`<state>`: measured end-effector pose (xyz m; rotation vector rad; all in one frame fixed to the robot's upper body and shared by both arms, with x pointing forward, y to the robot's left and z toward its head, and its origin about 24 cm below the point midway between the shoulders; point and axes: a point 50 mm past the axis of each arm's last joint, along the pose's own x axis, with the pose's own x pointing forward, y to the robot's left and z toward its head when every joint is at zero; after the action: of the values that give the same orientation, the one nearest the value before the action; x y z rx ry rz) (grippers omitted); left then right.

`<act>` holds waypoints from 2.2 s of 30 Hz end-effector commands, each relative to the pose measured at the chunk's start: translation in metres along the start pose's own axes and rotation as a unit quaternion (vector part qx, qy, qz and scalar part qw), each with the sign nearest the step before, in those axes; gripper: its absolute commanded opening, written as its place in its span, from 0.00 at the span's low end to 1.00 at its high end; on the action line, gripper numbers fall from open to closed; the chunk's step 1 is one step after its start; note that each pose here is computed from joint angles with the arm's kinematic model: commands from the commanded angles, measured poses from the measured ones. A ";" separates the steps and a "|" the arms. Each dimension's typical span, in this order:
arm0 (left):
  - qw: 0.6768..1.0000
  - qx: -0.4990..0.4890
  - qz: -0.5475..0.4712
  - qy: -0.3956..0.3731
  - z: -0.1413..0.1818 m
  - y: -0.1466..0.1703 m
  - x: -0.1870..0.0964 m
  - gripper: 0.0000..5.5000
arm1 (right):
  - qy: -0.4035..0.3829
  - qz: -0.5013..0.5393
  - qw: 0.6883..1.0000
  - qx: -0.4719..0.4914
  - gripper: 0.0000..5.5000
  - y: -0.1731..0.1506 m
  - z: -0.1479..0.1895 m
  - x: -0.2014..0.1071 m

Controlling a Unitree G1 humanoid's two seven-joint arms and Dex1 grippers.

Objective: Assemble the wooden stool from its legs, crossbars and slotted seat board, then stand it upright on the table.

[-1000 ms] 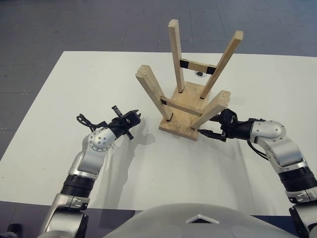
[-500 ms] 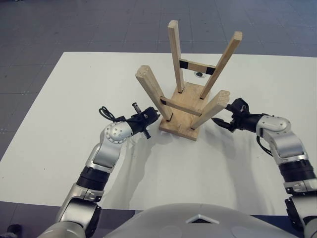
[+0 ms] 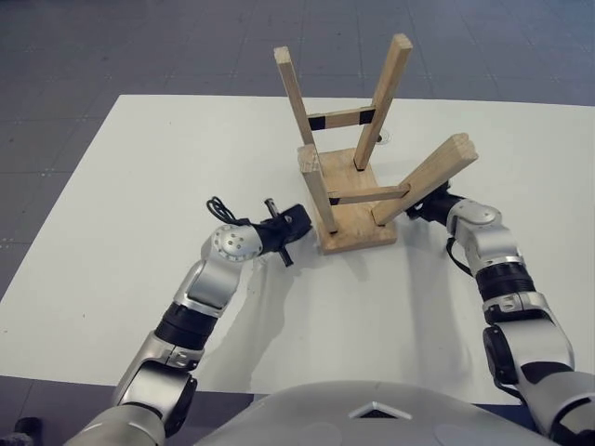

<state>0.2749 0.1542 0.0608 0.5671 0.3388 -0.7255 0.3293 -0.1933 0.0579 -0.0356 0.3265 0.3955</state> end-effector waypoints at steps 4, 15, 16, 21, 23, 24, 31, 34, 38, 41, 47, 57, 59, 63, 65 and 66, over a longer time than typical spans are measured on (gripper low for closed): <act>0.933 -0.164 0.206 -0.245 0.077 0.087 -0.049 0.12 | 0.033 -0.029 0.999 0.012 0.64 0.015 -0.001 -0.040; 0.889 -0.298 -0.004 -0.347 0.207 0.094 -0.101 0.12 | 0.128 0.078 0.988 -0.046 0.64 0.053 -0.045 -0.069; 0.890 -0.298 -0.008 -0.344 0.209 0.093 -0.102 0.12 | 0.130 0.087 0.987 -0.044 0.64 0.058 -0.047 -0.065; 0.896 -0.303 -0.004 -0.325 0.206 0.089 -0.099 0.12 | 0.113 0.103 0.988 -0.034 0.64 0.072 -0.044 -0.050; 0.896 -0.312 0.024 -0.314 0.200 0.090 -0.098 0.12 | 0.105 0.102 0.989 -0.031 0.64 0.073 -0.041 -0.047; 0.897 -0.319 0.030 -0.303 0.194 0.087 -0.096 0.12 | 0.102 0.102 0.989 -0.030 0.64 0.074 -0.040 -0.047; 0.870 -0.411 0.095 -0.257 0.158 0.071 -0.095 0.12 | 0.097 0.066 0.993 -0.021 0.64 0.067 -0.038 -0.048; 0.853 -0.429 0.085 -0.284 0.157 0.056 -0.095 0.12 | 0.098 0.053 0.994 -0.016 0.64 0.065 -0.041 -0.050; 0.869 -0.410 0.064 -0.269 0.148 0.046 -0.094 0.12 | 0.100 0.051 0.994 -0.015 0.64 0.066 -0.042 -0.051; 0.879 -0.398 0.062 -0.254 0.143 0.046 -0.092 0.12 | 0.100 0.052 0.994 -0.015 0.64 0.066 -0.042 -0.052; 0.861 -0.313 0.056 -0.397 0.171 0.058 -0.111 0.12 | 0.105 0.057 0.993 -0.016 0.64 0.067 -0.045 -0.052; 0.806 -0.294 0.033 -0.512 0.187 0.078 -0.119 0.12 | 0.108 0.070 0.991 -0.025 0.64 0.069 -0.044 -0.051; 0.857 -0.332 0.000 -0.395 0.146 0.055 -0.083 0.12 | 0.107 0.069 0.992 -0.025 0.64 0.070 -0.044 -0.050; 0.912 -0.403 -0.051 -0.062 0.024 -0.013 -0.042 0.12 | 0.105 0.062 0.992 -0.023 0.64 0.068 -0.045 -0.051; 0.906 -0.419 -0.022 -0.059 0.018 -0.005 -0.041 0.12 | 0.103 0.059 0.993 -0.022 0.64 0.067 -0.044 -0.053; 0.908 -0.411 -0.012 -0.085 0.027 0.005 -0.041 0.12 | 0.104 0.057 0.993 -0.023 0.64 0.066 -0.045 -0.054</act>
<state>0.2572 0.1548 0.1935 -0.2557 -0.0394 -0.7061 0.2436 -0.1531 0.0339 -0.0901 0.5208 0.5317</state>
